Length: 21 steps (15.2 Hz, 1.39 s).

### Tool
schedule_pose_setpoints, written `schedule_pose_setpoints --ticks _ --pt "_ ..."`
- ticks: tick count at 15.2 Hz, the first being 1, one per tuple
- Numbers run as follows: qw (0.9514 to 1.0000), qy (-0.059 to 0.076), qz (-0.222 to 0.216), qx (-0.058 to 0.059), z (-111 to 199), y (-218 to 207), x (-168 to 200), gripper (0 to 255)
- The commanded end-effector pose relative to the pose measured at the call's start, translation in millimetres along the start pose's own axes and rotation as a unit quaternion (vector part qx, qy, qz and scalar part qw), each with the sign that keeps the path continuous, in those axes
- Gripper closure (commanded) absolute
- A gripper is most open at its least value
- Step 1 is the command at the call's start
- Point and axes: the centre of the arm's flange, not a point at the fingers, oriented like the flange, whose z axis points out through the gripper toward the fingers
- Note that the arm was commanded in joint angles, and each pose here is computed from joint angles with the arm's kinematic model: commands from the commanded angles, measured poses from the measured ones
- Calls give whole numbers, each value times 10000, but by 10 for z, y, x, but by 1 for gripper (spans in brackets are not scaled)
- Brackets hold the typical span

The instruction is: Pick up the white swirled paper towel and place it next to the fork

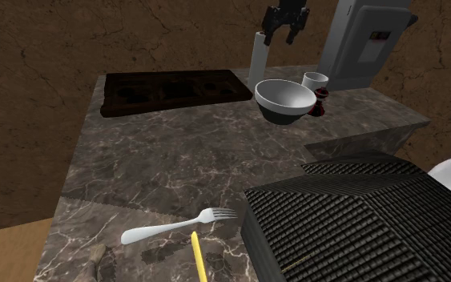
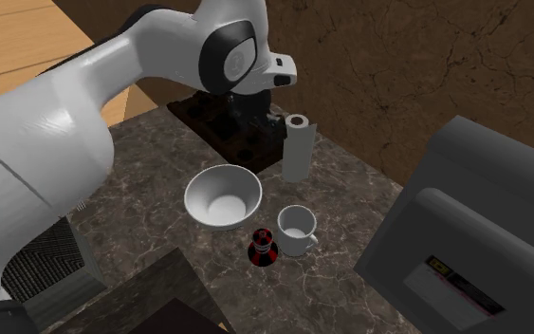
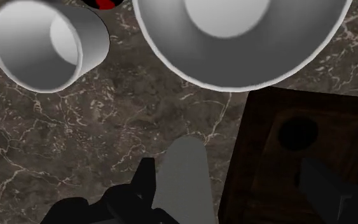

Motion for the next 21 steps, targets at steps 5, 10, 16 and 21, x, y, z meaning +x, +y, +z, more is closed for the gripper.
schedule_pose_setpoints --ticks 5,10,16,21 --pt "9989 239 377 -103 -108 180 701 0" --pt "9986 276 433 -118 85 216 815 0" --pt "9986 276 433 -118 274 221 826 0" --pt "9986 275 433 -118 273 221 826 0"
